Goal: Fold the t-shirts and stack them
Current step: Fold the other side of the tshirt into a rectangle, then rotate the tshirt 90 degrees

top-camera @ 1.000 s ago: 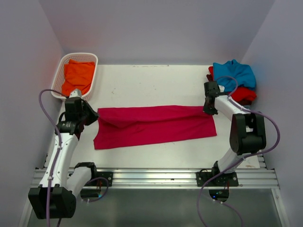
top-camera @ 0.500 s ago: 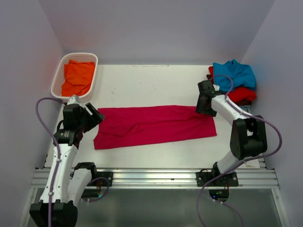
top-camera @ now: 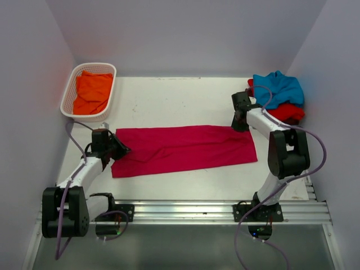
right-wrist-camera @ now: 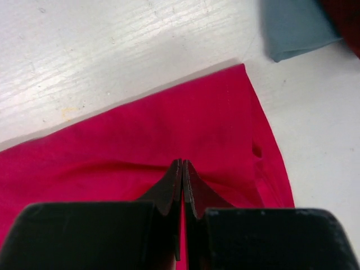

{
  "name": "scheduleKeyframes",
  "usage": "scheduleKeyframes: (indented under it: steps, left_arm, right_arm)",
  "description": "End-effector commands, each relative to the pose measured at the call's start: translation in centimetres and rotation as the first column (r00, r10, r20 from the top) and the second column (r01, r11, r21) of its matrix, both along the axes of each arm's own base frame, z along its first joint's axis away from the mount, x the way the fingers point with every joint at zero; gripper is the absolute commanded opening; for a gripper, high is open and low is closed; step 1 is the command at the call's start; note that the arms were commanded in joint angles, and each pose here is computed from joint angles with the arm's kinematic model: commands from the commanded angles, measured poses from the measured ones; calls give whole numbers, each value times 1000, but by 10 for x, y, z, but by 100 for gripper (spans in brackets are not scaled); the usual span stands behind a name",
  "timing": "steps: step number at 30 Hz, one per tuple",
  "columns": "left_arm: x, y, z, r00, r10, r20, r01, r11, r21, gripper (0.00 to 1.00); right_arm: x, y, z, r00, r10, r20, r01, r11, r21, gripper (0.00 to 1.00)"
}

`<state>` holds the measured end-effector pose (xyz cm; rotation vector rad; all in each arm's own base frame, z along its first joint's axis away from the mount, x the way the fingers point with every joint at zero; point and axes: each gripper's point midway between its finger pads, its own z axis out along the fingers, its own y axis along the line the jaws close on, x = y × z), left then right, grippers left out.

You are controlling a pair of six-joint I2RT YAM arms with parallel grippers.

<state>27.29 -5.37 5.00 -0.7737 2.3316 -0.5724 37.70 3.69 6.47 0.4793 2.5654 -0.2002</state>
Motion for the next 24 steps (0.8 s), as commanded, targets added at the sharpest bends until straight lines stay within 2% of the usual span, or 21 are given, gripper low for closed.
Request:
scheduleKeyframes:
  steps: [1, 11, 15, 18, 24]
  left_arm:
    - [26, -3, 14, 991, -2, 132, 4, 1000, -15, 0]
    - [11, 7, -30, 999, 44, 26, -45, 999, 25, 0]
    - [14, 8, -46, 998, 58, -6, -58, 998, 27, 0]
    - [28, 7, -52, 998, 61, -23, -60, 998, 14, 0]
    - [93, 7, -46, 996, 84, 24, -84, 996, -16, 0]
  right_arm:
    - [11, 2, -13, 1000, -12, 5, 12, 1000, 6, 0]
    - [-3, 7, -59, 996, -11, -89, 13, 1000, 27, 0]
    - [-25, 11, -67, 991, 18, -135, -15, 1000, 27, 0]
    - [-46, 18, -74, 980, 54, -192, -51, 998, 23, 0]
    - [-84, 41, -75, 946, 151, -285, -154, 988, 12, 0]
